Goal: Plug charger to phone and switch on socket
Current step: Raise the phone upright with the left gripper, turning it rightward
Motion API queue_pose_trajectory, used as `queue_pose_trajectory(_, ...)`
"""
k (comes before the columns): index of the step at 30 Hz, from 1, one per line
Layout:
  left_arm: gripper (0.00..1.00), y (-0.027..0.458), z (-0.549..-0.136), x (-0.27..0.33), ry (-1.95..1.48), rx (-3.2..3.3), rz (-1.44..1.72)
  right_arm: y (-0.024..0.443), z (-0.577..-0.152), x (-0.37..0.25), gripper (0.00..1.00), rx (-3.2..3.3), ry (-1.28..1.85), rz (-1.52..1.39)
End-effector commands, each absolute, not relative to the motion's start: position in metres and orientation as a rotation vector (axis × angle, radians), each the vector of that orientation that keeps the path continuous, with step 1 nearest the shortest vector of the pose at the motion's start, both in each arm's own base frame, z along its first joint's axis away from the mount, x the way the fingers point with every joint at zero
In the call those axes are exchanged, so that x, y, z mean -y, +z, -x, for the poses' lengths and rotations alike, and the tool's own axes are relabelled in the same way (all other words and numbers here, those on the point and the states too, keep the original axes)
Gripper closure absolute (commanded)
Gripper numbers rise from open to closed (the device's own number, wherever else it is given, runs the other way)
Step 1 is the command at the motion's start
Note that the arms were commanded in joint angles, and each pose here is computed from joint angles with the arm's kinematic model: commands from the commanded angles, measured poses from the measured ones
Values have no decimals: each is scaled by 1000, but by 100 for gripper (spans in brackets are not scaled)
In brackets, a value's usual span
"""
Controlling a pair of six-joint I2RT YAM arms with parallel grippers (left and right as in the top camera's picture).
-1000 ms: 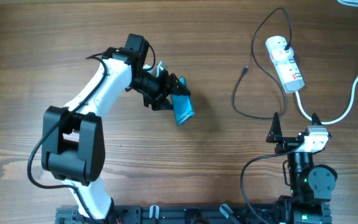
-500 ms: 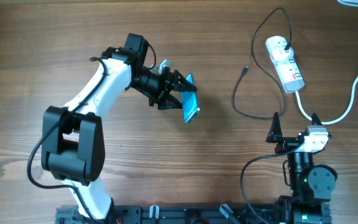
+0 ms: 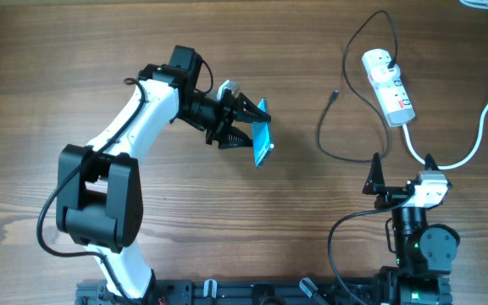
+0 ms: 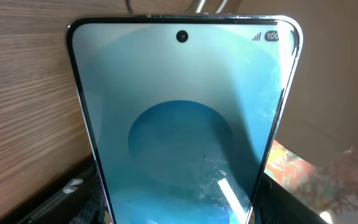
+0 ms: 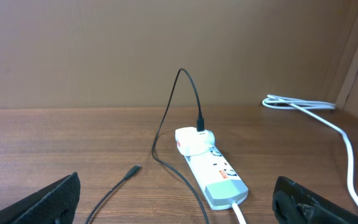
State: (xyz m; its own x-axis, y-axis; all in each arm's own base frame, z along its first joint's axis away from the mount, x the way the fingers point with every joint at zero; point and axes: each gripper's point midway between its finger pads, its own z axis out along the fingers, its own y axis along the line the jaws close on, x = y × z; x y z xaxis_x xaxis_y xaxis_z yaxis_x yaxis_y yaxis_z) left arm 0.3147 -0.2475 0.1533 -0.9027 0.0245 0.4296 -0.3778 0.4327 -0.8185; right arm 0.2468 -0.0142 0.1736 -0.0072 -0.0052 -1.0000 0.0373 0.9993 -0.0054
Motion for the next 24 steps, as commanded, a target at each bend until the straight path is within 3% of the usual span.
queue_pose_trajectory(1,56,186,-322,244,1609,2253,-268,176,-246,16,0,-1568,-54,-24)
queue_pose_trajectory(24,55,192,-352,217,1739,2295,-293,176,-246,16,1,-1568,-54,-24)
